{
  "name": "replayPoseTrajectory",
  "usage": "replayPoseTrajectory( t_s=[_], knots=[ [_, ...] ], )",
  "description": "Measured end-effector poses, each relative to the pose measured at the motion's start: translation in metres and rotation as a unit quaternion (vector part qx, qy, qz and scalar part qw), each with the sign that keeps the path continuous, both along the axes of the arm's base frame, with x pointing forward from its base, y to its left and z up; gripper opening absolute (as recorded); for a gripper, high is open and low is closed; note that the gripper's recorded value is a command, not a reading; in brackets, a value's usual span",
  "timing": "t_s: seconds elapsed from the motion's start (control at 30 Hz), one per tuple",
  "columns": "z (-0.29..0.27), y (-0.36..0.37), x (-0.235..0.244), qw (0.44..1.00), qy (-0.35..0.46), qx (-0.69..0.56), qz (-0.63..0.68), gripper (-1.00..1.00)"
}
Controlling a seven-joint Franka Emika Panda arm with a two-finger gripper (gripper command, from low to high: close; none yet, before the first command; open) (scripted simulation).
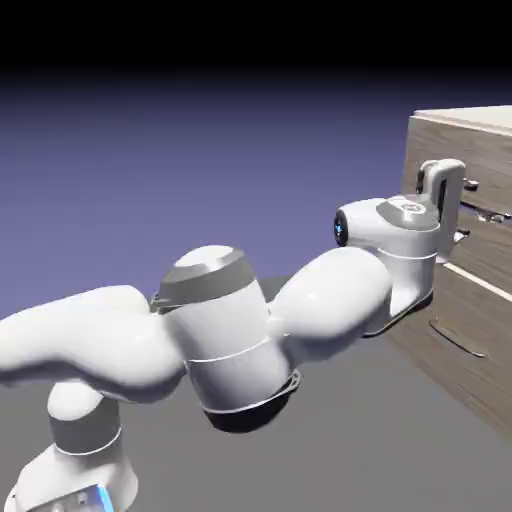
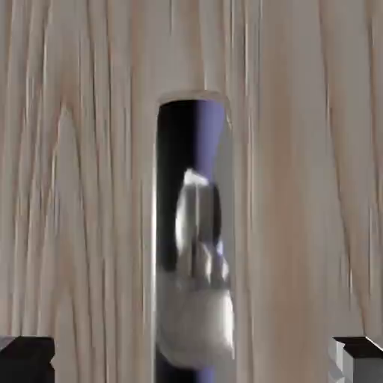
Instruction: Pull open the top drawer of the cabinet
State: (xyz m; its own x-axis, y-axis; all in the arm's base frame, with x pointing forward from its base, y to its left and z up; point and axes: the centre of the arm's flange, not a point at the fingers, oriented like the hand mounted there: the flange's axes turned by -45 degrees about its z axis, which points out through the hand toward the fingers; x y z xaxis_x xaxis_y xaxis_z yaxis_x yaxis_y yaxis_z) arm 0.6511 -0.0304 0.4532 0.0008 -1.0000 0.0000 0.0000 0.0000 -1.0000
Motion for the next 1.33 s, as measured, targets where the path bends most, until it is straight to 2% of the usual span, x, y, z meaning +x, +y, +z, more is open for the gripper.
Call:
replayPoseTrajectory(
  t_s=[0.3, 0.73, 1.0, 1.2, 1.23, 1.33],
  knots=[
    [0.000, 0.000, -0.073, 1.000, -0.001, 0.000, 0.000, -1.00],
    [0.000, 0.000, -0.217, 1.000, -0.001, 0.000, 0.000, -1.00],
    [0.000, 0.000, -0.214, 1.000, -0.002, -0.001, 0.000, -1.00],
    [0.000, 0.000, -0.274, 1.000, -0.001, 0.000, 0.000, -1.00],
    [0.000, 0.000, -0.280, 1.000, -0.001, 0.000, 0.000, 1.00],
    [0.000, -0.001, -0.290, 1.000, 0.000, 0.001, 0.000, 1.00]
  ],
)
